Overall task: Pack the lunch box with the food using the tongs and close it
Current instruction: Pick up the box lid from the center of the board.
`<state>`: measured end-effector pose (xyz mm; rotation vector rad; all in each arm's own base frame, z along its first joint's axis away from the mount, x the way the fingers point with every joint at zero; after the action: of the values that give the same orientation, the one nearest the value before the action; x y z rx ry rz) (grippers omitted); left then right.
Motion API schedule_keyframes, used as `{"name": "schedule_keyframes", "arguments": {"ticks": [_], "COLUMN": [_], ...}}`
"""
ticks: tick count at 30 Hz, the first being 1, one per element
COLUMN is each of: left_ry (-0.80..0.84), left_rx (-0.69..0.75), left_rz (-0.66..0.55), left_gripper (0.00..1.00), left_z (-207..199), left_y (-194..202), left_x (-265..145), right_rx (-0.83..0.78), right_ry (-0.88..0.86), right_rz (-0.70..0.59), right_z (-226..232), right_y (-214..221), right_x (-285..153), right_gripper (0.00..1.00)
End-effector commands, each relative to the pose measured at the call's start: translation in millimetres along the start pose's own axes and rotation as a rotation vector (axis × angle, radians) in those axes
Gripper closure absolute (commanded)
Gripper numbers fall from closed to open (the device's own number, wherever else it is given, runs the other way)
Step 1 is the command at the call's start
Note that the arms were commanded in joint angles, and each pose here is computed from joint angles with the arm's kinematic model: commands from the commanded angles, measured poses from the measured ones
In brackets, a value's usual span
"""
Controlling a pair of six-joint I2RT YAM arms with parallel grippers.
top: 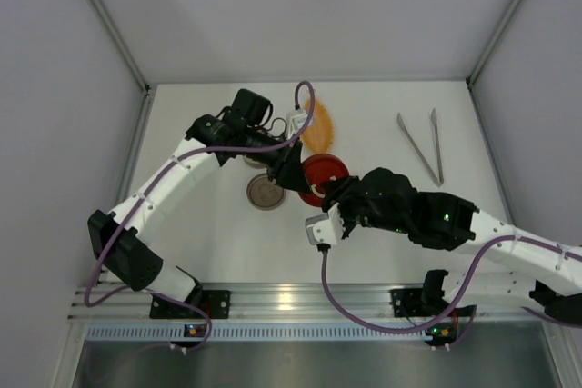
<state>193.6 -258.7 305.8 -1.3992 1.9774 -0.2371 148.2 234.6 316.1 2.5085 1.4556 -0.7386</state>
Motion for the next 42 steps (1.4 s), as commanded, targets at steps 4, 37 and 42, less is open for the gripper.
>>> {"name": "schedule_keyframes", "arguments": {"ticks": [4, 37, 42], "left_ry": [0.037, -0.027, -0.019], "left_rx": [0.061, 0.053, -0.053], "left_rz": [-0.039, -0.058, -0.257], "left_gripper": [1.00, 0.02, 0.02], "left_z": [-14.4, 10.8, 41.7], "left_y": [-2.4, 4.1, -14.2], "left_x": [-6.8, -23.2, -91.8], "right_rx": [0.003, 0.181, 0.274], "right_ry": [0.129, -0.170, -0.259], "right_rz": [0.039, -0.029, -0.047], "right_z": [-21.7, 13.5, 32.6], "right_y": [-0.3, 17.0, 39.6], "right_x": [-0.1, -7.2, -21.4], "right_gripper": [0.69, 1.00, 1.00]}}
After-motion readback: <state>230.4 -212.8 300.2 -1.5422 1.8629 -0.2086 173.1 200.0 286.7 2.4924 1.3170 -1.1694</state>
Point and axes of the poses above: each gripper's point midway between its finger pads, its own x axis out along the fingers, its own z axis along the line the jaws close on, y = z × x, the point moved 5 cm from there along -x, back along the fingers, and after that the axes turned 13 degrees about -x, right-handed, at the moved point
